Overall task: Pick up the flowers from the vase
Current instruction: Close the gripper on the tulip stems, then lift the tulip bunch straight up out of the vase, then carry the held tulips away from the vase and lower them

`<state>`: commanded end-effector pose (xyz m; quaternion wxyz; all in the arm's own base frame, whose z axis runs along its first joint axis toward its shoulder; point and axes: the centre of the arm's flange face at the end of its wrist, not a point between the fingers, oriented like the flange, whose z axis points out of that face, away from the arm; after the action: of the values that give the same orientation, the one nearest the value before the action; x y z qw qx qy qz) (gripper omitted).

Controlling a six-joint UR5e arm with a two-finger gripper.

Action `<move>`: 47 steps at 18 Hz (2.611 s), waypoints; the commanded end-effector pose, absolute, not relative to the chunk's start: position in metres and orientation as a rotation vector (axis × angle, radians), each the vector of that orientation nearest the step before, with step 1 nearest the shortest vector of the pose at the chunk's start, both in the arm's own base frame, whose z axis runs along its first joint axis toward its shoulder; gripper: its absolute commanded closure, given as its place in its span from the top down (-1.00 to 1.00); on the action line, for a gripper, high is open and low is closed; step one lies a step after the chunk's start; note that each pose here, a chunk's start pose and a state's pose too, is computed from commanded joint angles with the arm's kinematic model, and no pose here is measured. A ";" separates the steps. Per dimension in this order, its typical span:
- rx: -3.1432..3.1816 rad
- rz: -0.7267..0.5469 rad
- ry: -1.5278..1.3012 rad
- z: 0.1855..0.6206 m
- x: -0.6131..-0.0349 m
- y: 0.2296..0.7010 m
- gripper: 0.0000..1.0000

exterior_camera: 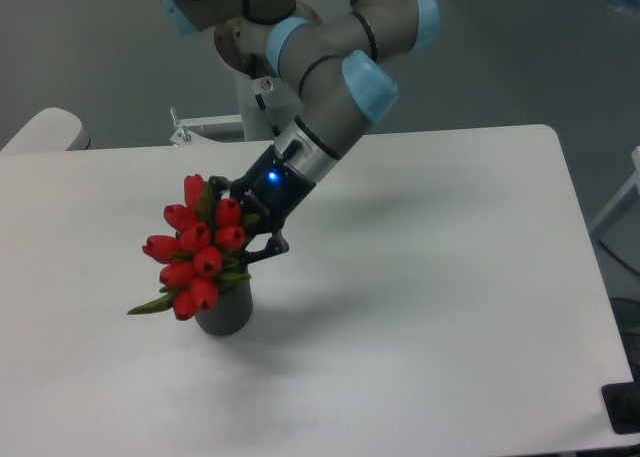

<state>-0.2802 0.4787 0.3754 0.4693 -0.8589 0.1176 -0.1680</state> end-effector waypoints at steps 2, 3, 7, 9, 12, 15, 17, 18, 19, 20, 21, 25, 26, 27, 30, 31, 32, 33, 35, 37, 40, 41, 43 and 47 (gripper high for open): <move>-2.101 -0.417 0.270 0.383 -0.278 0.478 -0.35; -2.098 -0.412 0.271 0.387 -0.277 0.478 -0.35; -2.063 -0.435 0.239 0.405 -0.274 0.477 -0.35; -2.056 -0.428 0.230 0.416 -0.275 0.477 -0.35; -2.032 -0.435 0.204 0.435 -0.278 0.478 -0.35; -2.021 -0.425 0.189 0.454 -0.278 0.478 -0.35; -2.011 -0.421 0.182 0.465 -0.279 0.478 -0.35; -2.003 -0.419 0.177 0.470 -0.281 0.476 -0.35; -1.993 -0.411 0.184 0.477 -0.281 0.476 -0.35; -1.989 -0.397 0.181 0.483 -0.285 0.474 -0.35; -1.982 -0.382 0.180 0.489 -0.290 0.472 -0.35; -1.955 -0.369 0.136 0.509 -0.305 0.462 -0.35; -1.947 -0.352 0.128 0.516 -0.310 0.456 -0.35; -1.937 -0.343 0.114 0.520 -0.317 0.450 -0.35; -1.921 -0.331 0.076 0.536 -0.330 0.442 -0.35; -1.918 -0.326 0.065 0.540 -0.333 0.439 -0.35; -1.917 -0.319 0.055 0.541 -0.338 0.437 -0.35; -1.913 -0.306 0.048 0.544 -0.343 0.433 -0.35; -1.911 -0.272 0.033 0.547 -0.357 0.422 -0.35; -1.908 -0.238 0.012 0.544 -0.386 0.413 -0.34; -1.920 -0.209 0.012 0.525 -0.435 0.421 -0.34; -1.924 -0.195 0.012 0.513 -0.457 0.419 -0.35; -1.928 -0.161 0.049 0.491 -0.490 0.421 -0.35; -1.946 -0.132 0.046 0.455 -0.540 0.418 -0.34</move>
<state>-0.5400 0.4176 0.4555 0.5607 -0.8259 0.0197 -0.0560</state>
